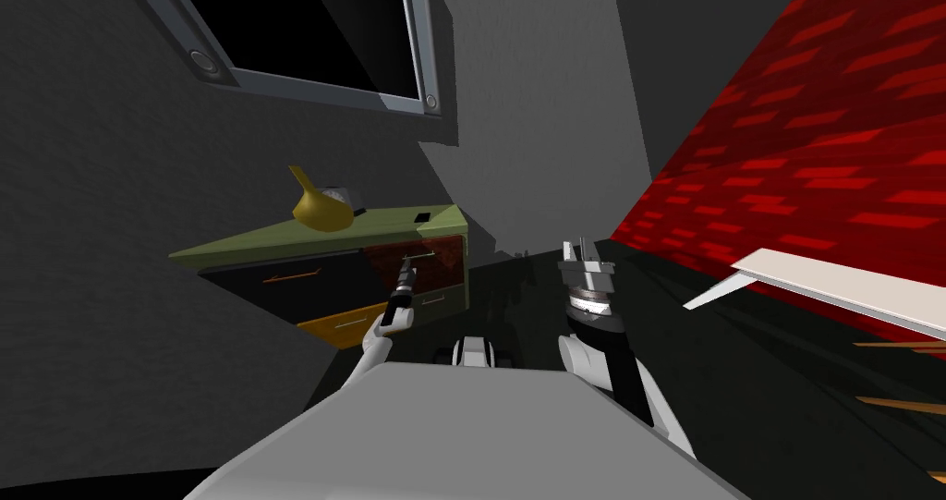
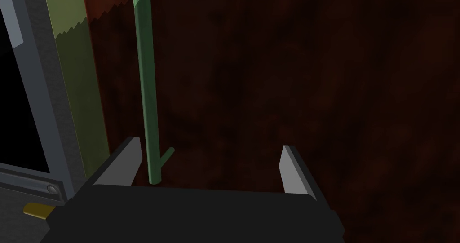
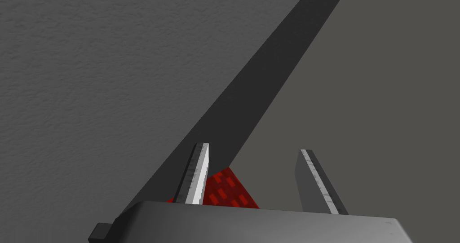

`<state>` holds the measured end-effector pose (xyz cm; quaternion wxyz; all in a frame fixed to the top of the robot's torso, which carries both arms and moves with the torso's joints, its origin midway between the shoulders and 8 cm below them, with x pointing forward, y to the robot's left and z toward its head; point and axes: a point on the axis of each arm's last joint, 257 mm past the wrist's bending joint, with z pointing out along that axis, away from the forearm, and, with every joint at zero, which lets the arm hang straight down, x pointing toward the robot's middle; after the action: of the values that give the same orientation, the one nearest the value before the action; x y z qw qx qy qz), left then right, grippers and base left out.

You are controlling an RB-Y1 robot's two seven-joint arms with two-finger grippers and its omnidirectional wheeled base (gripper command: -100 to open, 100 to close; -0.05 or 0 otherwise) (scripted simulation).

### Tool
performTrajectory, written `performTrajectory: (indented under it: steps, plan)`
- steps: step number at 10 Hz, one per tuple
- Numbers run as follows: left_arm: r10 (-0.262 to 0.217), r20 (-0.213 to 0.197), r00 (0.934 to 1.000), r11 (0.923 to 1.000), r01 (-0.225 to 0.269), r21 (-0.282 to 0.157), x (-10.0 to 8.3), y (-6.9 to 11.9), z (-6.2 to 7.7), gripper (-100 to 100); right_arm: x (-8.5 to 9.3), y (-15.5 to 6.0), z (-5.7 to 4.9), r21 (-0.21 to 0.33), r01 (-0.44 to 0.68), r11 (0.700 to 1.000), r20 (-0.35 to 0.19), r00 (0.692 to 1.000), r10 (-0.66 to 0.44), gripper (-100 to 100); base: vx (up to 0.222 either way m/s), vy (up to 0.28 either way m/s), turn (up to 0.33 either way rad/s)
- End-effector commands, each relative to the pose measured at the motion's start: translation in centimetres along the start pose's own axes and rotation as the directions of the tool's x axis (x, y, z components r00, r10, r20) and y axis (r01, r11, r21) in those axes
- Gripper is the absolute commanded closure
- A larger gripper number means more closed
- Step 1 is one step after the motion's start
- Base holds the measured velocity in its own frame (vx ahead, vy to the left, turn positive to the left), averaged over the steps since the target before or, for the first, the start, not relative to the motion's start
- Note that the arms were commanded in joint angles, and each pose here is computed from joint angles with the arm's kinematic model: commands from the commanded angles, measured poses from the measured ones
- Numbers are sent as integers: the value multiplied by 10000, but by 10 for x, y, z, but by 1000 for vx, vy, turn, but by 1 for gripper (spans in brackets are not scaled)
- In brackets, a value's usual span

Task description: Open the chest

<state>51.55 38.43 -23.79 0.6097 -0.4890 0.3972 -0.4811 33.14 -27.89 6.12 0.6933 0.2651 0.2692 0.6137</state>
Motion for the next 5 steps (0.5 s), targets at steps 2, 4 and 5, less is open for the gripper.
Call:
performTrajectory:
  steps: [2, 4, 5]
  plan:
    - [-16, 3, 10000, 9996, 17, -278, -1, 14, 15, -100, 0, 0, 0, 1, 0, 10000, 0, 10000, 0, 0, -25, -15, 0]
    - [101, 66, 9999, 9999, -101, 113, -15, 0, 32, -100, 0, 0, 0, 1, 2, 10000, 0, 10000, -2, 0, -26, -18, -12]
    - [59, 43, 10000, 9999, -60, 90, -11, 0, 37, -100, 0, 0, 0, 0, -1, 10000, 0, 10000, 1, 0, -96, -43, -1]
